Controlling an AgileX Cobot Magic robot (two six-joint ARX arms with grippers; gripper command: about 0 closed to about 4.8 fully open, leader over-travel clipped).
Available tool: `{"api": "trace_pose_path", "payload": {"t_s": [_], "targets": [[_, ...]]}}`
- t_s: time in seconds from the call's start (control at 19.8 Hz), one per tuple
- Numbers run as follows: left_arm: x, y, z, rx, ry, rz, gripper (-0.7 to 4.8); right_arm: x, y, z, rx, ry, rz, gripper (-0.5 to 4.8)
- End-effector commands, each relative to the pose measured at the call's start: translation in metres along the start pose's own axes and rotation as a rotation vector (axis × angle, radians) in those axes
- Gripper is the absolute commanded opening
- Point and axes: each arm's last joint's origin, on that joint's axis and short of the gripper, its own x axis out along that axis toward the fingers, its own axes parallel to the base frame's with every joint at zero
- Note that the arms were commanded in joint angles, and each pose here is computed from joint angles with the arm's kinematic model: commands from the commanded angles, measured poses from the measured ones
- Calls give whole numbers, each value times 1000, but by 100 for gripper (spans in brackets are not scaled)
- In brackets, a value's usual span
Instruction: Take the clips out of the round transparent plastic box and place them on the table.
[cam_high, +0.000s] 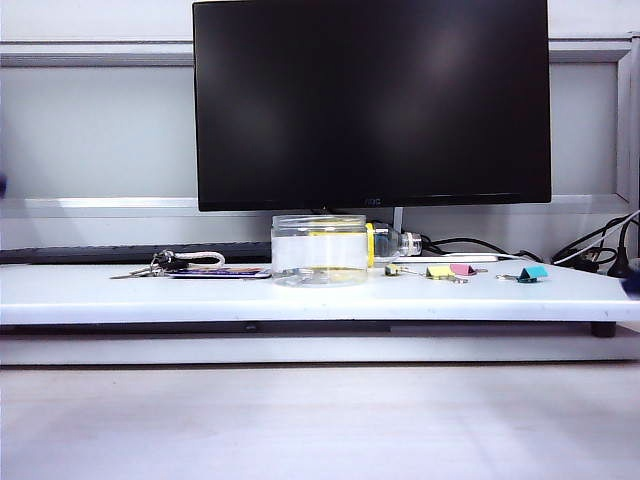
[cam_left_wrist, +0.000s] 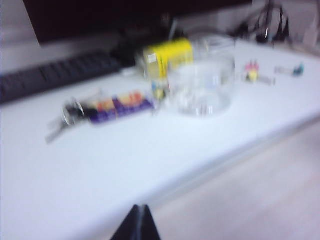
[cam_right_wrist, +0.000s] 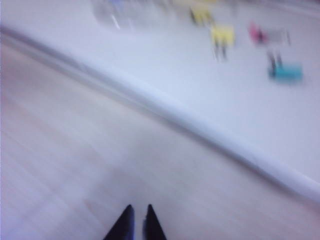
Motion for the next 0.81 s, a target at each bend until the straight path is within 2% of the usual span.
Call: {"api": "trace_pose_path", "payload": {"t_s": [0.05,0.71,0.81], "targets": [[0,0,-2,-7,21,0,-5,0,0,-1,-2,15,-22,40],[0,-1,-4,-23,35,-14,-5,0,-1,-1,6,12,-22,45],[-3,0,-2,-21,2,-8,-5,-1,-1,0,7,5,-25,45]]}}
